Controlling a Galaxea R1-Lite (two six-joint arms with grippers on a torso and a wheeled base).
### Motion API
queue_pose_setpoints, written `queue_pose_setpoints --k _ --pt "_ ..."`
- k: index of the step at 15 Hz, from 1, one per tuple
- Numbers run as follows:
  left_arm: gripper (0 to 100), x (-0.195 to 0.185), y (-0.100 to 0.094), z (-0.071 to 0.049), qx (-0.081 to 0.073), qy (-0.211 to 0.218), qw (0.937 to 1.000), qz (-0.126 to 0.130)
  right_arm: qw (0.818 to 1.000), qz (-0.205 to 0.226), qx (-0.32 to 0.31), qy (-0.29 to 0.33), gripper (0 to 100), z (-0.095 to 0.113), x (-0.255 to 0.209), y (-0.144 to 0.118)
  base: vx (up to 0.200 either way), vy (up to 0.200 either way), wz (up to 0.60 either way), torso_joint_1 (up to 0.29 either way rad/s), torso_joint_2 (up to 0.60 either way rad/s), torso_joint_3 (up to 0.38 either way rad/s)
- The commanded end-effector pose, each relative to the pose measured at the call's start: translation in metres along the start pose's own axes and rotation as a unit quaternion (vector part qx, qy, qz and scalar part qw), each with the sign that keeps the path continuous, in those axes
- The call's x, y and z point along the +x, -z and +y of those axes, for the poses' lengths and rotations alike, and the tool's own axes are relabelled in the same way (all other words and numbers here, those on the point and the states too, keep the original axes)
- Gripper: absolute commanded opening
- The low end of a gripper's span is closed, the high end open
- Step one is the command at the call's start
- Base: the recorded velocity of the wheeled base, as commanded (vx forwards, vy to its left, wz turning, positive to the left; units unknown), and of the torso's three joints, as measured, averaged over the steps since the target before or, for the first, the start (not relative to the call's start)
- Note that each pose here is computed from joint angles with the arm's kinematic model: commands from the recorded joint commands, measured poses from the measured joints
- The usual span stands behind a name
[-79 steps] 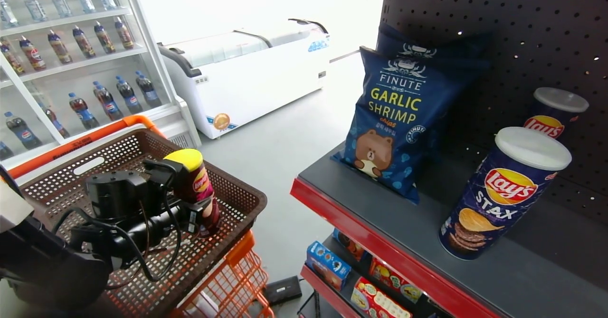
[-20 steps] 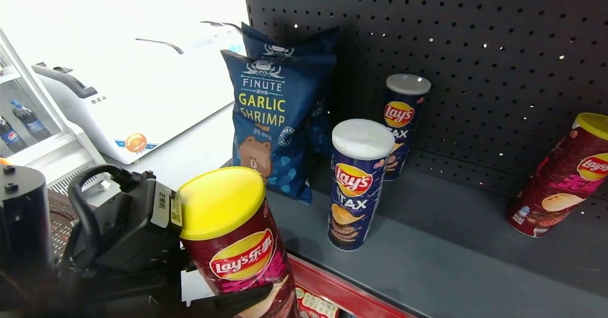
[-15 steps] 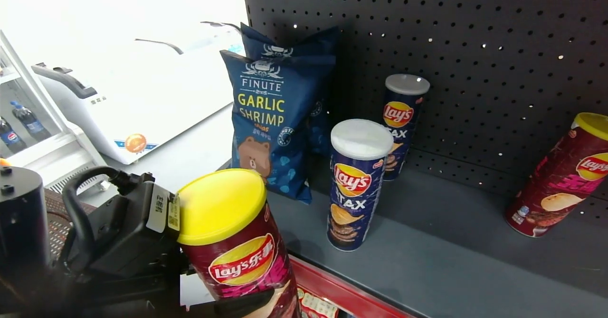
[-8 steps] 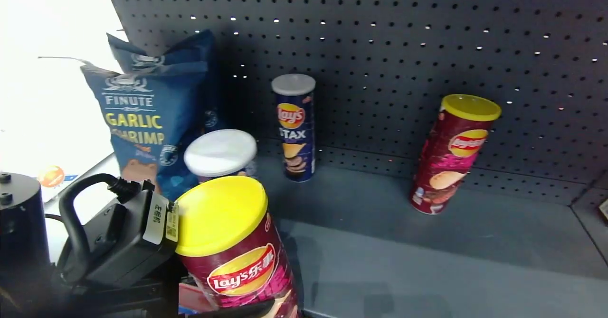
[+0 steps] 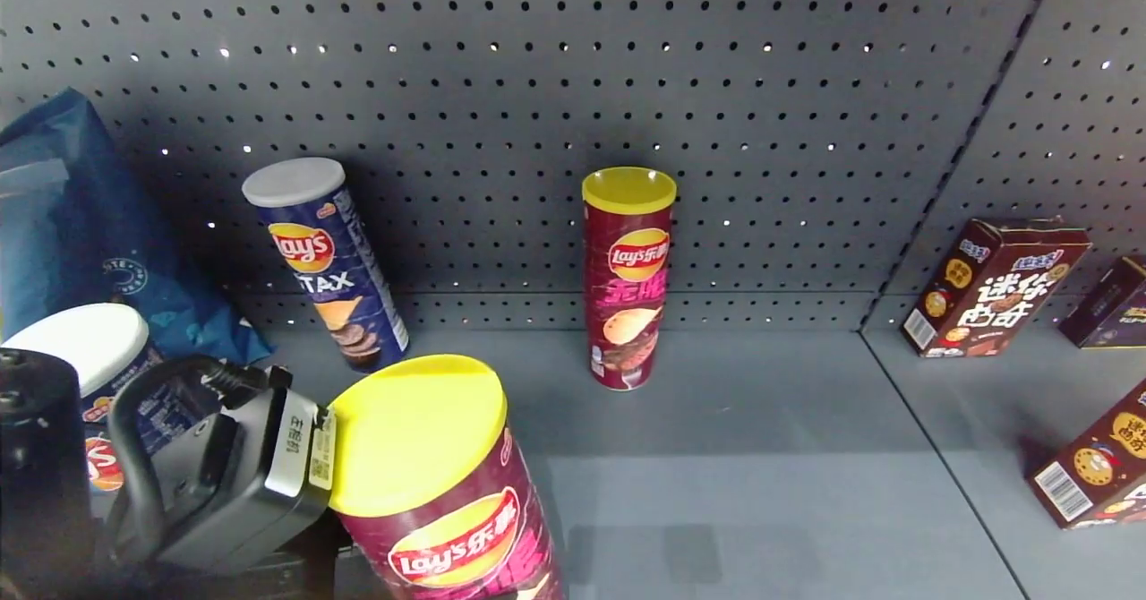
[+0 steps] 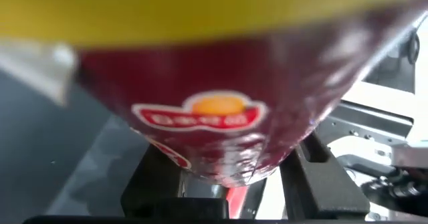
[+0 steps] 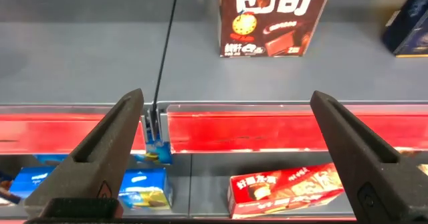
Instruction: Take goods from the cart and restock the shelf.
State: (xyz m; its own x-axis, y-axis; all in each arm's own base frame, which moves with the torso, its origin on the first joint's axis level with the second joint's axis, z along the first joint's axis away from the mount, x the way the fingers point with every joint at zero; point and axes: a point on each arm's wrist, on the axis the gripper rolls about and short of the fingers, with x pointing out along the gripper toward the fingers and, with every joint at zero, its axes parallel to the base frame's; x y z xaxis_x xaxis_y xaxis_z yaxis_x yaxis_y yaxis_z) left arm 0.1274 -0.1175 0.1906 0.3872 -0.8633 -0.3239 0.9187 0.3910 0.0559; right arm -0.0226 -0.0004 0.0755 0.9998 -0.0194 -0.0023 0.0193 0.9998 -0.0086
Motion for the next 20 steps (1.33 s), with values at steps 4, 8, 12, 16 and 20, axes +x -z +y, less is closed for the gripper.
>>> queue_pose_setpoints --k 4,8,12,16,20 --pt "0 -0.0031 0.0011 -0.0001 -0.001 -0.005 1.0 -0.001 1.0 0.0 0.0 0.0 100 0.0 0.0001 0.0 0.0 0.0 0.0 0.0 0.0 0.0" --pt "0 -0.0031 0.0002 0.0001 0.0 -0.006 1.0 -0.003 1.0 0.0 0.0 0.0 100 0.0 0.0001 0.0 0.0 0.0 0.0 0.0 0.0 0.0" --pt "0 -0.0047 -0.0053 0.0015 0.004 -0.012 0.9998 -0.014 1.0 0.0 0.0 0.0 100 0.0 0.0001 0.0 0.0 0.0 0.0 0.0 0.0 0.0" --pt "0 -0.0083 -0.0052 0.0077 -0.001 -0.03 0.9994 -0.016 1.0 0.0 0.0 0.0 100 0.0 0.0001 0.0 0.0 0.0 0.0 0.0 0.0 0.0" --pt "0 -0.0107 -0.0065 0.0094 -0.002 -0.037 0.9991 -0.019 1.0 0.0 -0.003 -0.002 100 0.0001 0.0001 0.0 0.0 0.0 0.0 0.0 0.0 0.0"
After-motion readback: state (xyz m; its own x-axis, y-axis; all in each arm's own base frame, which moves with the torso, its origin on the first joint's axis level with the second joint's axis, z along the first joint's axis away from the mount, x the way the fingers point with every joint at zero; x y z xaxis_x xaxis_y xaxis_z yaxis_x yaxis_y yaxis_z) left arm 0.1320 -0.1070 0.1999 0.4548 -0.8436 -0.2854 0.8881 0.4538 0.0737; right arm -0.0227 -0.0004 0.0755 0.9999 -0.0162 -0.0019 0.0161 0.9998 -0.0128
